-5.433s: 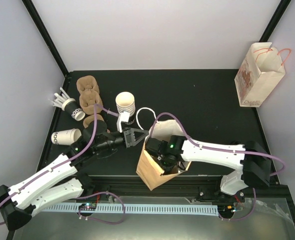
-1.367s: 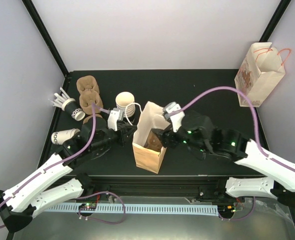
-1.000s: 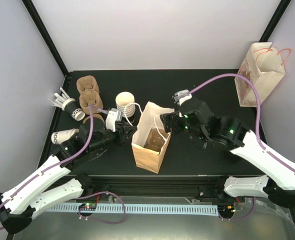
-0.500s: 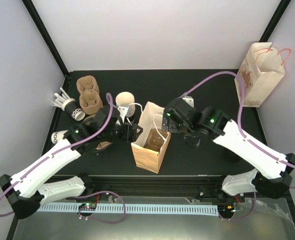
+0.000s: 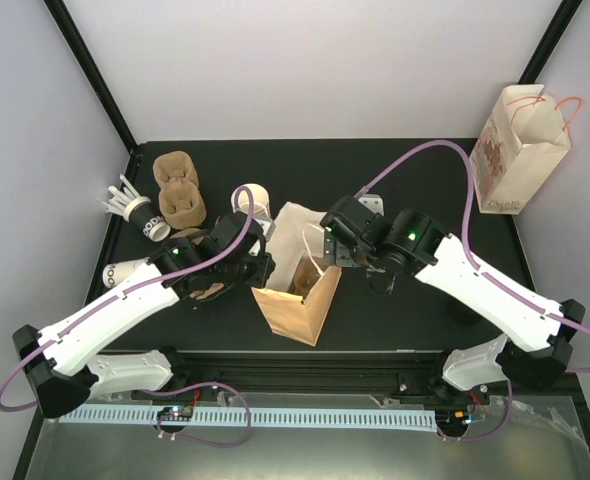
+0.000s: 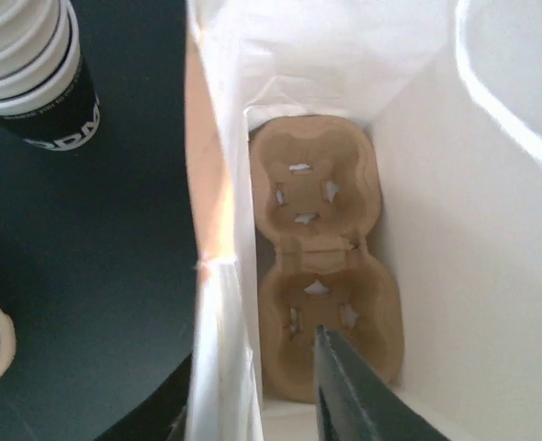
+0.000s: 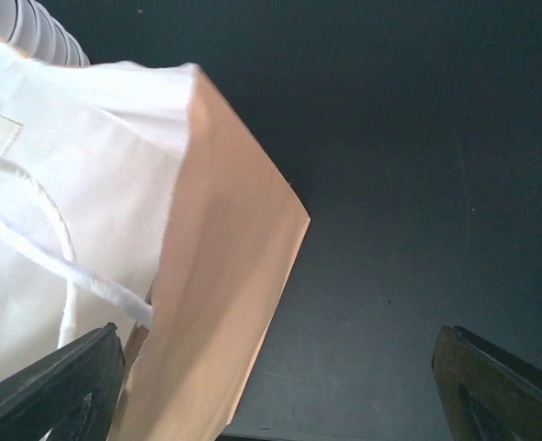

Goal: Pack the takeout coffee

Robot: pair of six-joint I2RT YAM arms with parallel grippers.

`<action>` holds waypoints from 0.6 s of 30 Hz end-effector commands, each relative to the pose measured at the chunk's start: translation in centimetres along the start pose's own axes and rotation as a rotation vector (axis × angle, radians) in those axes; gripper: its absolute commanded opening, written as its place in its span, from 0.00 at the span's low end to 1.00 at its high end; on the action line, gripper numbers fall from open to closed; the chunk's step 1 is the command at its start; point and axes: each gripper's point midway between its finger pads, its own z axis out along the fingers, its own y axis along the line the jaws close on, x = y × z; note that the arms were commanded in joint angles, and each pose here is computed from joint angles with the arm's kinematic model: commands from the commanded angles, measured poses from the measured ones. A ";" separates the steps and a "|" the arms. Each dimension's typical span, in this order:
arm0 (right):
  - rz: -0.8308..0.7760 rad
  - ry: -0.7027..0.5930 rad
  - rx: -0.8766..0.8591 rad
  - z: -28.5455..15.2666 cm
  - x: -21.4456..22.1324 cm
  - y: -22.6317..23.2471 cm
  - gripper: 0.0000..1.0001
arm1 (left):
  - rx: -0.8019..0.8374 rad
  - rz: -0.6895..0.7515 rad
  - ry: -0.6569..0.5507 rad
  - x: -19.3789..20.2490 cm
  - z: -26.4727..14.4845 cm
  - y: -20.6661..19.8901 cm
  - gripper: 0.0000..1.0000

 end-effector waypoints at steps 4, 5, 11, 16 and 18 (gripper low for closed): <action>0.000 -0.107 -0.033 -1.6 -1.6 -1.0 0.94 | -0.039 0.134 -0.084 -2.3 -2.4 -0.2 0.06; -0.006 -0.114 -0.042 -1.8 -1.6 -1.0 0.94 | -0.031 0.155 -0.100 -2.7 -2.6 -0.4 0.02; -0.087 -0.169 -0.196 -3.1 -1.8 0.3 0.97 | 0.020 0.305 -0.195 -4.5 -4.0 -1.8 0.02; -0.150 -0.237 -0.322 -3.6 -0.7 0.3 0.98 | 0.006 0.448 -0.268 -5.3 -5.5 -2.0 0.02; -0.183 -0.258 -0.367 -3.3 0.2 0.2 0.97 | 0.003 0.507 -0.307 -5.3 -5.9 -2.1 0.02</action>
